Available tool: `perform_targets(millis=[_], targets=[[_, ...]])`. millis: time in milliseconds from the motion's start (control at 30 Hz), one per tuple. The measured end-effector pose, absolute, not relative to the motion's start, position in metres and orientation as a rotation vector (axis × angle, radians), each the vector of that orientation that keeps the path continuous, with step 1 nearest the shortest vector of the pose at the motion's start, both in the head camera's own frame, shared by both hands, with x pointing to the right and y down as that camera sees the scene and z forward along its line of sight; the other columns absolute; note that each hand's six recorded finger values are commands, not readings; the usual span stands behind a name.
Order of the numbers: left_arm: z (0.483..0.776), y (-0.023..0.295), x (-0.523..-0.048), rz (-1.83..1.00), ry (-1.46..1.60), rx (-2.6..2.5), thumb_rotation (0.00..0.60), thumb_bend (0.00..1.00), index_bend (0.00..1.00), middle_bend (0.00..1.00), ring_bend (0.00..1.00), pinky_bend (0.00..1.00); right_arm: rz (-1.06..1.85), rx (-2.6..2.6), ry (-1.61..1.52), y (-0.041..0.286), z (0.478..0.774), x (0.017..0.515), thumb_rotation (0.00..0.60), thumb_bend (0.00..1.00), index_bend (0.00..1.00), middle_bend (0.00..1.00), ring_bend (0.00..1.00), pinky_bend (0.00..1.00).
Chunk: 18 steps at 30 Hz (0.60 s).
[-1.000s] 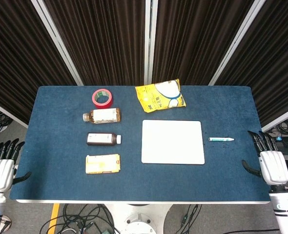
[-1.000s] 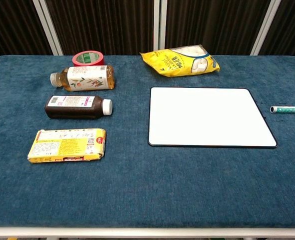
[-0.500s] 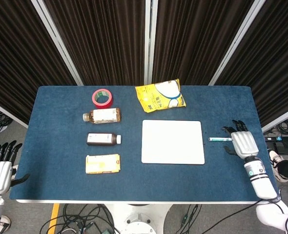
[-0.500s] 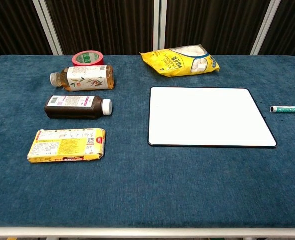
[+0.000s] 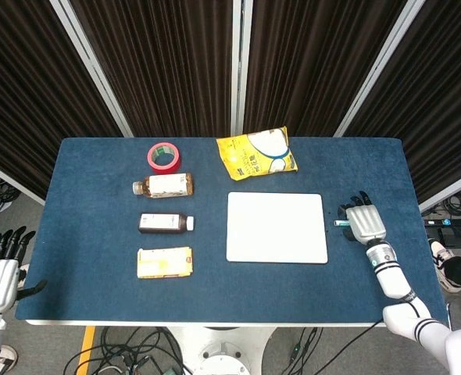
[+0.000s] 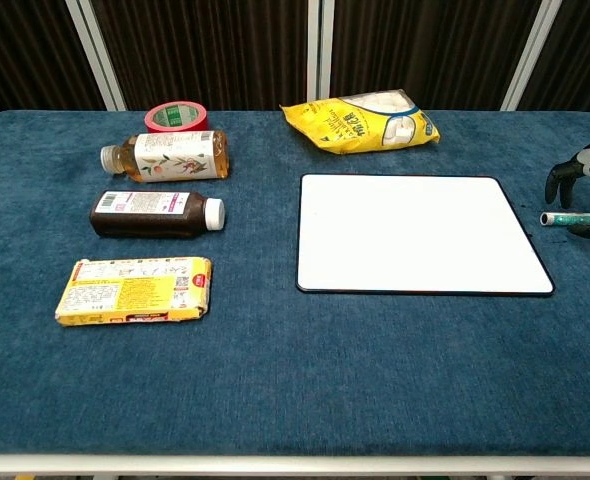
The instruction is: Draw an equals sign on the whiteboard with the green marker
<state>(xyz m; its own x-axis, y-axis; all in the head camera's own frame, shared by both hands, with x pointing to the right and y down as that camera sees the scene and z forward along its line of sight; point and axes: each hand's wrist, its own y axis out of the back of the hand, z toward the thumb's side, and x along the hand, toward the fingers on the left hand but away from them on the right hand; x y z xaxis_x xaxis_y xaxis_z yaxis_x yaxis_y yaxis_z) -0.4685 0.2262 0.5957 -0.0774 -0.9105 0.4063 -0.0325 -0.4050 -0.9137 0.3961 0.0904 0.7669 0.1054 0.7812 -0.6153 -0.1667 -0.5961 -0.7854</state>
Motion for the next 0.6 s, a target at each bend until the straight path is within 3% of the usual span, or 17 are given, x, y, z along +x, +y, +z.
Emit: perform_targets(millis=[600], targets=[[0.5993, 0.2278, -0.4708, -1.580, 1.063, -1.489, 0.600, 0.06, 0.11, 0.04, 0.00, 0.00, 1.609, -1.632, -0.584, 0.0862, 0.7742, 0.3971, 0.600, 0.30, 0.44, 0.45, 0.22, 0.06]])
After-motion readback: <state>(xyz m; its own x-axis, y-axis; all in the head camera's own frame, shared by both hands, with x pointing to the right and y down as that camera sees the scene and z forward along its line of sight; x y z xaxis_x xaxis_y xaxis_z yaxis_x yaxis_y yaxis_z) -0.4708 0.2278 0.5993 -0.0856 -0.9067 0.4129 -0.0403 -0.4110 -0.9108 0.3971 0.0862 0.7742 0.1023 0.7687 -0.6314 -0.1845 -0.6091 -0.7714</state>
